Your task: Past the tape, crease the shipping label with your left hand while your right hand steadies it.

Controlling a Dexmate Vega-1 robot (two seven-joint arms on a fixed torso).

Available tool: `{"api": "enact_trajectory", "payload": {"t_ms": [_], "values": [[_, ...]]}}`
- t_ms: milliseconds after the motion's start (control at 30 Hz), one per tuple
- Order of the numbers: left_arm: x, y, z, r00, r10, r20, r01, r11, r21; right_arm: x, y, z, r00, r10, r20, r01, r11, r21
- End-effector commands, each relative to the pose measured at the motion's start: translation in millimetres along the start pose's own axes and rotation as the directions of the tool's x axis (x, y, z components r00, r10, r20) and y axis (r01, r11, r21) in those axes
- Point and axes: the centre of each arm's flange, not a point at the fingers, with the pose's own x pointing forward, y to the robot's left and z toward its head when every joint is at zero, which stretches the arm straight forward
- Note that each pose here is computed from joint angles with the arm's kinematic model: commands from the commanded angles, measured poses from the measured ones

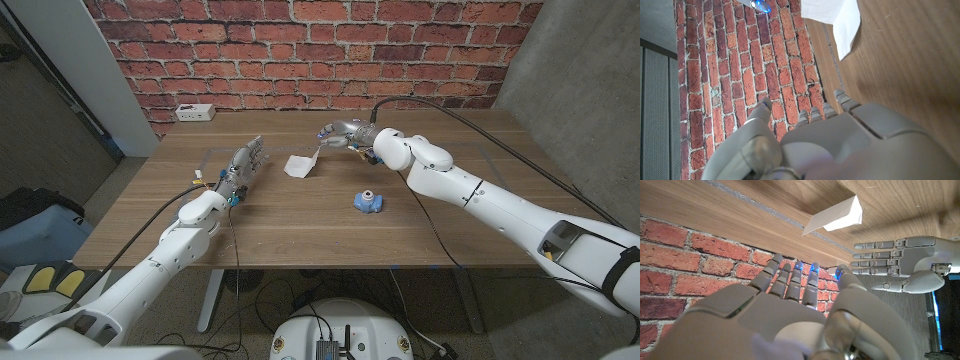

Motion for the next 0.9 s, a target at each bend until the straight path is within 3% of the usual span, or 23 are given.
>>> {"api": "enact_trajectory", "payload": {"t_ms": [33, 900], "values": [[-3.6, -1.3, -0.1, 1.0, 0.002, -0.003, -0.002, 1.0, 0.001, 5.7, 6.2, 9.0, 0.999, 0.03, 0.038, -0.03, 0.999, -0.011], [-9.5, -1.8, -0.1, 1.0, 0.007, -0.003, -0.007, 1.0, 0.002, 20.2, 23.9, 19.5, 0.992, 0.1, 0.076, -0.099, 0.995, -0.017]]}}
